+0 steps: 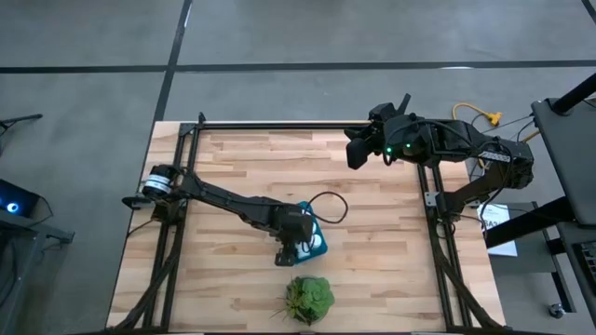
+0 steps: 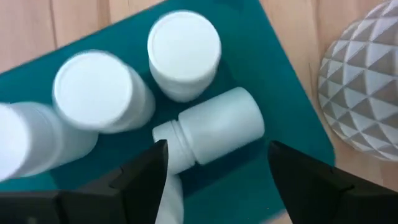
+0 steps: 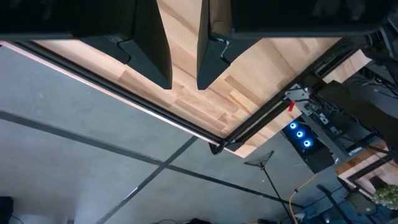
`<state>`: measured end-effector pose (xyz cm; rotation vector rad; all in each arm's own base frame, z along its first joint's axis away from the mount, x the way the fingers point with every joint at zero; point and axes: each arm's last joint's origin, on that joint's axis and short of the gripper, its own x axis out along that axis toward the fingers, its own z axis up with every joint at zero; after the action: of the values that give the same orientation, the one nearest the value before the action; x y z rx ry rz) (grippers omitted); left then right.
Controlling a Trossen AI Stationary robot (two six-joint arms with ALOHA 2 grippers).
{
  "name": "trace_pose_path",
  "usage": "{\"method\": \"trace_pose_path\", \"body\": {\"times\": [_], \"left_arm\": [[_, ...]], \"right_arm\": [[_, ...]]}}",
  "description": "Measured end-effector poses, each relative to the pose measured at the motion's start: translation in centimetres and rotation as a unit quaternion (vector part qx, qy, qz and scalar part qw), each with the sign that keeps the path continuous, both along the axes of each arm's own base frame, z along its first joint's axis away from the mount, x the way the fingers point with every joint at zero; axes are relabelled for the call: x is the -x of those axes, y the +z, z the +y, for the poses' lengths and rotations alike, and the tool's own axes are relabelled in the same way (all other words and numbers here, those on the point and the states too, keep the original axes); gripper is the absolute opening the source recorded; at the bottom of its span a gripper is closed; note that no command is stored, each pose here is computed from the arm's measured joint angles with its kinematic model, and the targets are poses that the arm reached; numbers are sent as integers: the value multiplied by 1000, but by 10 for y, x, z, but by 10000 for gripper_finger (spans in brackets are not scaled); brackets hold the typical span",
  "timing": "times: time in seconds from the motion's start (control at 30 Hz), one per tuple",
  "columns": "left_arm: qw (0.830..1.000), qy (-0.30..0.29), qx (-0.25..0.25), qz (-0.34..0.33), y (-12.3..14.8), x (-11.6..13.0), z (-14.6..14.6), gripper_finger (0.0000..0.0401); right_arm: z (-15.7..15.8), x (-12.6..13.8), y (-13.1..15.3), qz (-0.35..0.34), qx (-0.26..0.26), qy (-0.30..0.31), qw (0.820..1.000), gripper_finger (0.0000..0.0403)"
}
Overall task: Pick and place pill bottles into a basket
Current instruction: Put the medicine bottle into the container
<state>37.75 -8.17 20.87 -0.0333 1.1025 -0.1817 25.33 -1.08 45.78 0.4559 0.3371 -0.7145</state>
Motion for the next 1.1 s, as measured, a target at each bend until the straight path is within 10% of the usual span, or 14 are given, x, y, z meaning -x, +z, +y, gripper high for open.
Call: {"method": "trace_pose_path", "body": {"times": [0.6, 1.1], "left_arm": [[999, 19, 20, 32, -8, -2, -2, 258], [995, 78, 68, -8, 41, -11, -4, 258]], "right_arm": [[0, 0, 0, 9, 13, 4, 1000, 68], [0, 0, 0, 17, 23, 10, 1000, 68]]}}
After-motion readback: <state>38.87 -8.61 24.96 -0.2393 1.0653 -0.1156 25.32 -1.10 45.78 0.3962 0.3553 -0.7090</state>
